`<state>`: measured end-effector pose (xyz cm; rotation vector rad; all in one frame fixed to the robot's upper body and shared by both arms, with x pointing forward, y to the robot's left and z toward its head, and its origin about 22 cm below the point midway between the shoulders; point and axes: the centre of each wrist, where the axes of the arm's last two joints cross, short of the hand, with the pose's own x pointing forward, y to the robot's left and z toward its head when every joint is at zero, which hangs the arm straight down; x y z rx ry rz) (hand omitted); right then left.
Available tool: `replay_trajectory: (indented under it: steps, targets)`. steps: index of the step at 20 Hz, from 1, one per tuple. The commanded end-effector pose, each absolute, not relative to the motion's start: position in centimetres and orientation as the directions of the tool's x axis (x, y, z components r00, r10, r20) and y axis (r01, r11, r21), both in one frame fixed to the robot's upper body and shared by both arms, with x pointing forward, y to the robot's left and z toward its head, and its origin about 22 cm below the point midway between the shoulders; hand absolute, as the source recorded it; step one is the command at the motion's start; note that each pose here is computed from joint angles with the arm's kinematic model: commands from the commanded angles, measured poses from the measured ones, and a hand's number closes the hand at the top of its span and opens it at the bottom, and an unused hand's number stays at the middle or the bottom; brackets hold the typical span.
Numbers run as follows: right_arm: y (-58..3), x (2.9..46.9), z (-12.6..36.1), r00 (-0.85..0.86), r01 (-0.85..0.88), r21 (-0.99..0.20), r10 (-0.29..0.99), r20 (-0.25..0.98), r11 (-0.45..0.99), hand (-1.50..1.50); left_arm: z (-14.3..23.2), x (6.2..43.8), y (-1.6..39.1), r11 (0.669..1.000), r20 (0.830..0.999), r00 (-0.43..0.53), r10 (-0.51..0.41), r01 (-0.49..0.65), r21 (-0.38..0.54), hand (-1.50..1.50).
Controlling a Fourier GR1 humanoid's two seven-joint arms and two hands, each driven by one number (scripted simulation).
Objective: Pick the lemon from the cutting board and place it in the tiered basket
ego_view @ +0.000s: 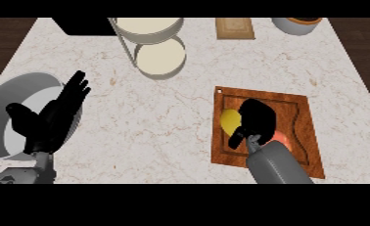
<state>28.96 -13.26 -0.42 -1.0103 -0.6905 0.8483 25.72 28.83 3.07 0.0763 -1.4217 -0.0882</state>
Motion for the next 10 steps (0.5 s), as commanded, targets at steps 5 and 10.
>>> replay_trajectory:
  steps: [5,10]
  targets:
    - [-12.4,28.5,-0.8,0.492,-0.264,-0.953,0.871,-0.002,0.146,1.50,2.4,24.6,30.5,0.994,0.982,0.151,-0.113,0.007,0.113,0.00]
    - [-9.4,21.2,-1.3,0.620,-0.252,-0.943,0.785,0.016,0.219,1.50,3.3,24.7,28.7,0.993,0.982,0.150,-0.117,0.014,0.116,0.00]
